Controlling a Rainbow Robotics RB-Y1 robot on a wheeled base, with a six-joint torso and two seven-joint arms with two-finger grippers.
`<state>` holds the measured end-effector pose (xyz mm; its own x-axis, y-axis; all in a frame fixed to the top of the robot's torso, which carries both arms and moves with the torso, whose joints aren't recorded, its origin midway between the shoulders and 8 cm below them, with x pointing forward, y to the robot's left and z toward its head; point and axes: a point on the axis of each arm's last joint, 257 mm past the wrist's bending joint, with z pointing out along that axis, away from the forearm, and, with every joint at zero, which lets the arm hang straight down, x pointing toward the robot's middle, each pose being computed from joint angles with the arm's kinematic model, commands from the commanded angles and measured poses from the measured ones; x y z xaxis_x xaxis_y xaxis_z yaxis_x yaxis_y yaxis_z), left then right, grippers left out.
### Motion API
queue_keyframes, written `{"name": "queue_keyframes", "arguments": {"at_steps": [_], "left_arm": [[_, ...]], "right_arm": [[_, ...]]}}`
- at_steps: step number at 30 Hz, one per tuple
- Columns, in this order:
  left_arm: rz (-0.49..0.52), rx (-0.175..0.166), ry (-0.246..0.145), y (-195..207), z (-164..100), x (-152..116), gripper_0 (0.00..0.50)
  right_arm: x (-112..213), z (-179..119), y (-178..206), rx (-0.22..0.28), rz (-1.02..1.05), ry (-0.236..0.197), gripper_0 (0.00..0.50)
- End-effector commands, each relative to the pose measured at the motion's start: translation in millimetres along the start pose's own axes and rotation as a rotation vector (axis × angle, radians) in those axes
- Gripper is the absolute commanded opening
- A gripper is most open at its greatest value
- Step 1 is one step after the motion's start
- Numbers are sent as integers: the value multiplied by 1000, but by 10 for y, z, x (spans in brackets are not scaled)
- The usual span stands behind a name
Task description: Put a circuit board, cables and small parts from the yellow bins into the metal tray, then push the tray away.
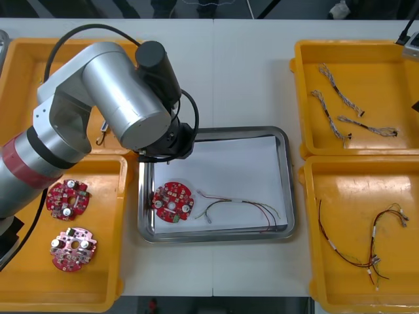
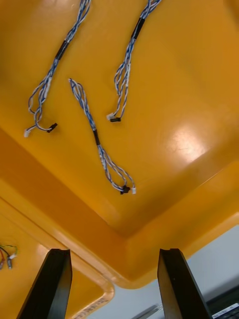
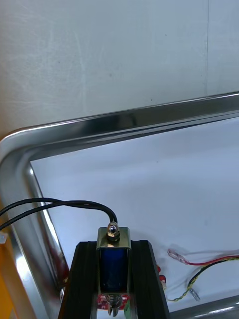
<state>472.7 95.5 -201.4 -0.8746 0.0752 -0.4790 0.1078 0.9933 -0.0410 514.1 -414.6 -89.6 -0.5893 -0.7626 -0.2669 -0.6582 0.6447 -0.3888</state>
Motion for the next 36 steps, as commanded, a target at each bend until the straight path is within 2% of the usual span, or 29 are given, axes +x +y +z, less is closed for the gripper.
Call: {"name": "queue_keyframes", "arguments": {"at_steps": [1, 7, 15, 25, 32, 33, 34, 35, 36], "left_arm": [[30, 8, -4, -136, 154, 70, 1], [20, -12, 1, -74, 315, 83, 1], [7, -37, 12, 24, 468, 110, 1], [-13, -45, 14, 76, 602, 126, 1], [-24, -45, 10, 91, 629, 109, 7], [-26, -44, 11, 89, 630, 112, 69], [-27, -46, 9, 95, 626, 107, 170], [-28, -46, 9, 95, 626, 107, 377], [-27, -47, 5, 96, 623, 100, 450]], "right_arm": [[-126, -152, -281, 85, -65, -14, 500], [-187, 106, -256, 82, -99, -9, 500], [-123, 529, -123, 24, -104, 8, 500], [-203, 863, -70, 4, -64, -45, 500], [-281, 1041, -117, 40, -73, -75, 500], [-293, 1071, -111, 45, -80, -74, 500], [-292, 1087, -112, 47, -79, -74, 500], [-305, 1112, -106, 51, -84, -76, 500], [-316, 1129, -99, 53, -87, -78, 500]]}}
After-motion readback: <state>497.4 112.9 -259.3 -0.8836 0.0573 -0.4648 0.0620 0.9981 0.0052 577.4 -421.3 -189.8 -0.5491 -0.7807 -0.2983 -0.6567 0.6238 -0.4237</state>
